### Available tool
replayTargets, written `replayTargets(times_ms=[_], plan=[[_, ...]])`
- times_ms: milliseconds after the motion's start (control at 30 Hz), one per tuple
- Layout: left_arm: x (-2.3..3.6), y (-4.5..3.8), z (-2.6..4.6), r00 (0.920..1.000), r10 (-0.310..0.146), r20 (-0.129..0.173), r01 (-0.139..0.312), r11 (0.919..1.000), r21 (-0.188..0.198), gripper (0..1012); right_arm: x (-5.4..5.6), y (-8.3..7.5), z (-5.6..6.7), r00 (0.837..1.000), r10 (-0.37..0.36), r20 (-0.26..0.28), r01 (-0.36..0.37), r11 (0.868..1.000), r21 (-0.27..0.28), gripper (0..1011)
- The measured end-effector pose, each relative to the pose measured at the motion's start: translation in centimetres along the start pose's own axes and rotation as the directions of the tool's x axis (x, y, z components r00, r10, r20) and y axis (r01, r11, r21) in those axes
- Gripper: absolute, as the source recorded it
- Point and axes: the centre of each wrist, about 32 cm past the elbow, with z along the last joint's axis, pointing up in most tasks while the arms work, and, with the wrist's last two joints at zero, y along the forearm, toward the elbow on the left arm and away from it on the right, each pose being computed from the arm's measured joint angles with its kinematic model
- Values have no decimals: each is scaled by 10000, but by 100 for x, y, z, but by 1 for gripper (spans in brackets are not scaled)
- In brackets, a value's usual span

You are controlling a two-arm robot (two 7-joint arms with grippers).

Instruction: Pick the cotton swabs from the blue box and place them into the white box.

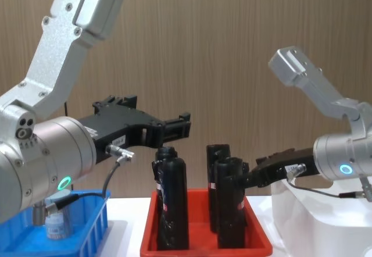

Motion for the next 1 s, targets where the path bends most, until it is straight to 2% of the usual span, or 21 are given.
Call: replayTargets(times_ms=[1000], plan=[[0, 0, 0, 10000, 0, 0, 0, 10000, 1, 1004, 42, 177, -39, 9998, 124, -140, -126, 9998, -122, 1002]])
